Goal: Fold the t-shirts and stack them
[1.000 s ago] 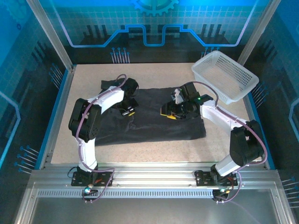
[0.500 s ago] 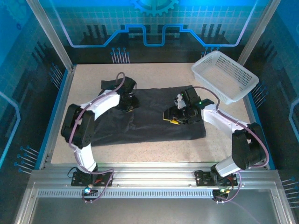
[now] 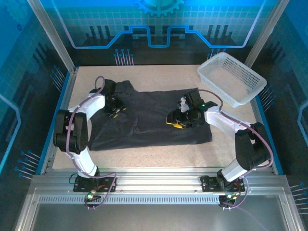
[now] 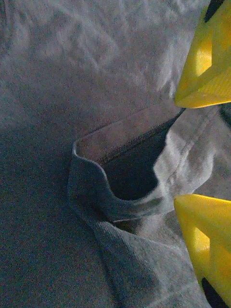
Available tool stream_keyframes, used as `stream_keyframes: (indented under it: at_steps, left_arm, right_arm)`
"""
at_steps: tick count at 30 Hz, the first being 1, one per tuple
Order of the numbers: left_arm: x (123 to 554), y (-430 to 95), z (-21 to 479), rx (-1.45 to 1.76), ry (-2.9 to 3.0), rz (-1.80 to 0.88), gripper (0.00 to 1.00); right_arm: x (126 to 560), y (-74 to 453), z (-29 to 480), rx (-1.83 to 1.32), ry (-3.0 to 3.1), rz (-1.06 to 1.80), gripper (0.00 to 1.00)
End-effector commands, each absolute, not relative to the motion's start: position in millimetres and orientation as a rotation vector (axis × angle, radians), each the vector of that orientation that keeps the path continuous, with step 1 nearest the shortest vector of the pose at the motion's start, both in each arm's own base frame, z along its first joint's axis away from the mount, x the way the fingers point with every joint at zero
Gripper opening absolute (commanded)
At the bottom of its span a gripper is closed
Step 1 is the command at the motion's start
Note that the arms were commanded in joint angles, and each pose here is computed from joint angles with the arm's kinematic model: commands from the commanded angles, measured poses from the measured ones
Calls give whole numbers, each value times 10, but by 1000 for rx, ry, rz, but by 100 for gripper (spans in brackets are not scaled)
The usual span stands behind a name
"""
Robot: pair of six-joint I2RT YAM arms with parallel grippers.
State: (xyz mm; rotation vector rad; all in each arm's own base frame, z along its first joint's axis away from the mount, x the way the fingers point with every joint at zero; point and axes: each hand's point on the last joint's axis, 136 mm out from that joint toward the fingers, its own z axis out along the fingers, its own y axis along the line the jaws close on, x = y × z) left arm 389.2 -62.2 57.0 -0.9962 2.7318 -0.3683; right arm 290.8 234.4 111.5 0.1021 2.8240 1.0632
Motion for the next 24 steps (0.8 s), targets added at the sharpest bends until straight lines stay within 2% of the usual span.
stream_keyframes:
  at_steps: [1,6,13,14,17,19,22,24]
  left_arm:
    - [3895,-596,536,-996,2790,-314,50]
    - [3961,-624,455,-986,2818,-311,38]
    - [4052,-811,453,-949,2833,-400,12]
    - [4063,-828,458,-942,2834,-403,11]
    - [4063,-833,508,-939,2837,-384,14]
    - [4027,-810,597,-946,2828,-357,25]
    - [3912,-824,690,-972,2842,-325,31]
    - [3876,-936,719,-878,2868,-311,33]
  right_arm:
    - [2914,2407,1199,63,2813,1091,54]
    - [2864,2362,1171,78,2822,1078,54]
    - [2875,2352,1165,89,2820,1073,54]
    - [2883,2356,1168,87,2819,1075,54]
    - [2897,2366,1167,88,2821,1077,54]
    - [2909,2369,1163,86,2821,1074,54]
    - [2922,2384,1160,86,2818,1076,54]
    - [2925,2396,1146,85,2820,1079,54]
